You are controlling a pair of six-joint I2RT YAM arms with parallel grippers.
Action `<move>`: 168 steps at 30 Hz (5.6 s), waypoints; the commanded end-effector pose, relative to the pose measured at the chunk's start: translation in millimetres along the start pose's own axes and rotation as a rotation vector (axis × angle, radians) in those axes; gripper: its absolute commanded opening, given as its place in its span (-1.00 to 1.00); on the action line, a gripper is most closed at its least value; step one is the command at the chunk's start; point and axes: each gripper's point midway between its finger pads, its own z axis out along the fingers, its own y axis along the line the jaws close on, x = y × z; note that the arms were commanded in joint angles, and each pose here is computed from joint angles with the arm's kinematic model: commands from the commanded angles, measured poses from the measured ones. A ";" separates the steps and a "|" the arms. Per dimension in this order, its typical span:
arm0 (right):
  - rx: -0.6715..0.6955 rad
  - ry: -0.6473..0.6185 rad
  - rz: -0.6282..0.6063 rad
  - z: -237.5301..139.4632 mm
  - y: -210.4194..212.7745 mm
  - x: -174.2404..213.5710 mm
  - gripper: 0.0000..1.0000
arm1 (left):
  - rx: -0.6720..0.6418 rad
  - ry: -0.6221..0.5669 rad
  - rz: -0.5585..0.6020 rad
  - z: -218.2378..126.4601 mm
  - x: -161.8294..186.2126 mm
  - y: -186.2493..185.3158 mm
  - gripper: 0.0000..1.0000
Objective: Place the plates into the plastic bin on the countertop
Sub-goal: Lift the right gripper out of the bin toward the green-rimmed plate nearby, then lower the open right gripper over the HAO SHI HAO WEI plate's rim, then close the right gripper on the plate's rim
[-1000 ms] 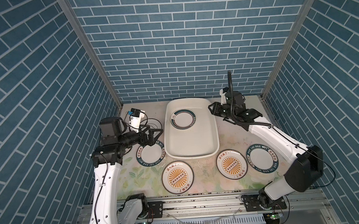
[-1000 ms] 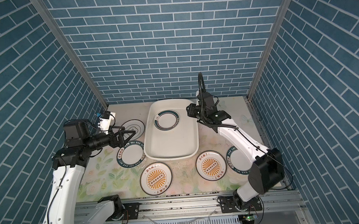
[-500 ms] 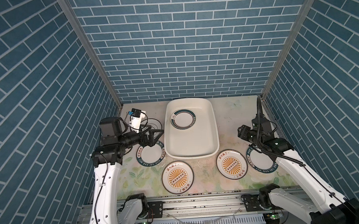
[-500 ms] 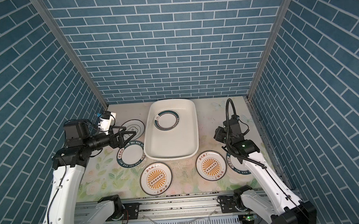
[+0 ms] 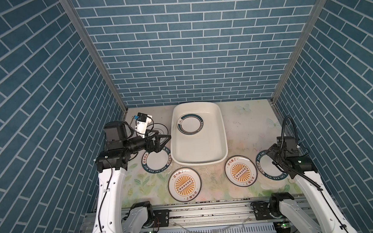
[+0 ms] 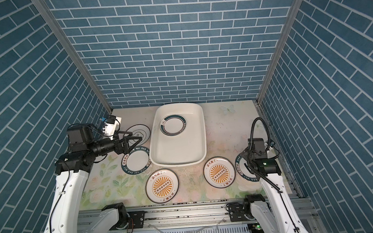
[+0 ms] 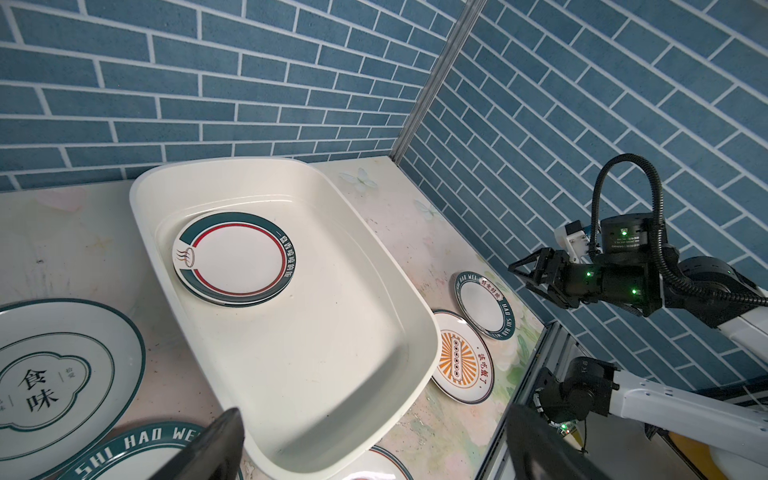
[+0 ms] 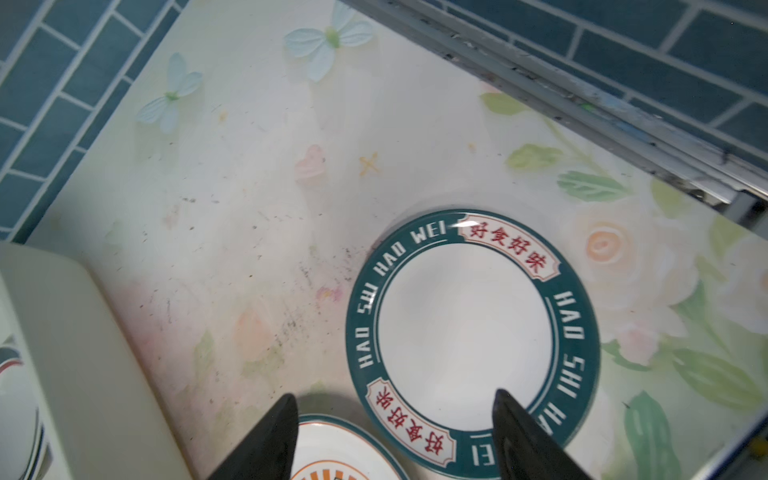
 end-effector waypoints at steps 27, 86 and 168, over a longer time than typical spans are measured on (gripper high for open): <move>0.146 0.133 0.353 35.0 -86.6 21.9 0.48 | 0.016 0.019 -0.032 3.4 -1.8 2.7 0.99; 0.153 0.195 0.421 60.4 -109.4 33.7 0.48 | 0.019 0.033 -0.022 3.6 -1.3 -1.8 0.99; -0.283 0.335 0.475 94.4 -56.2 53.5 -0.41 | 0.034 0.006 0.009 -2.1 -4.3 -12.1 0.99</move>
